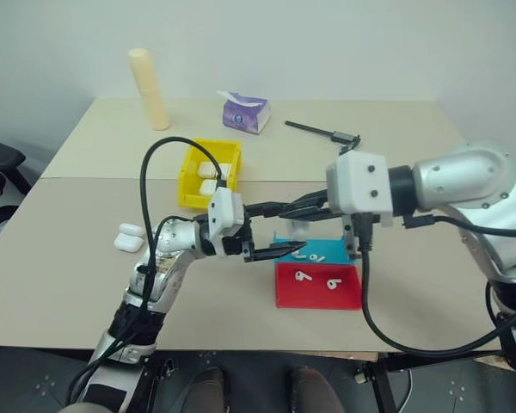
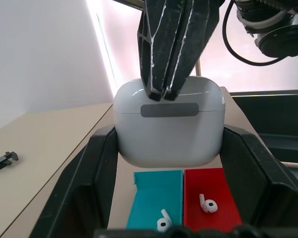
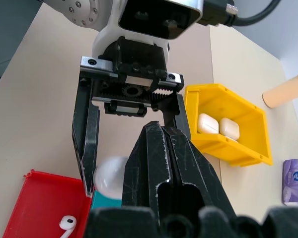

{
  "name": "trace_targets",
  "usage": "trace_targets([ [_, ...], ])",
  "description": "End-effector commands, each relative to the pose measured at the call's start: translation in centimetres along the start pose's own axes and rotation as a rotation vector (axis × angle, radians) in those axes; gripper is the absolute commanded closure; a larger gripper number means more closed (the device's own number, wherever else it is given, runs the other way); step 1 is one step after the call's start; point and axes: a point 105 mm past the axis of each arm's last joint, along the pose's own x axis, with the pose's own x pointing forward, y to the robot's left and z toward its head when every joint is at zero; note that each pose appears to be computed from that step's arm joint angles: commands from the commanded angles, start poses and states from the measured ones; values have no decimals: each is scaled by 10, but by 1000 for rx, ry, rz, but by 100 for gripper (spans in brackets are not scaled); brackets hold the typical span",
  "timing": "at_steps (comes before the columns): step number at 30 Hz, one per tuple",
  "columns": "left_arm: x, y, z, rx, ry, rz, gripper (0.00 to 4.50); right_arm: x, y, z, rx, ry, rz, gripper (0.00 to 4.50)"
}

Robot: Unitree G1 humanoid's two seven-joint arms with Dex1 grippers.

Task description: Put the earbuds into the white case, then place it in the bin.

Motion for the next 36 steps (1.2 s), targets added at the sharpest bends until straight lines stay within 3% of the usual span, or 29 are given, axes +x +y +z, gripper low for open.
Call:
trace_targets([
  [1,-1,4,26,86,-87,29,171,-18,-19,26,7,-131,-102,448],
  [4,-5,12,32,119,-140,109,171,-36,-32,41,42,-261,-204,448],
  [7,-11,29,43,176,-209,260,171,-44,-35,29,91,-245,-301,448],
  [14,-30,101,21,202,131,706,171,-43,-19,-14,234,-125,-380,448],
  [17,-45,145,-1,117,302,949,171,-39,-16,-20,281,-97,-372,448],
  [20,-55,168,-11,134,367,1124,171,-37,-16,-23,281,-84,-370,448],
  [24,-68,183,-24,102,427,1233,171,-35,-14,-30,278,-45,-371,448],
  [31,-76,182,-42,38,452,1151,171,-37,-8,-40,280,6,-381,448],
  [36,-75,177,-51,24,479,1134,20,-36,-8,-44,281,16,-385,450],
])
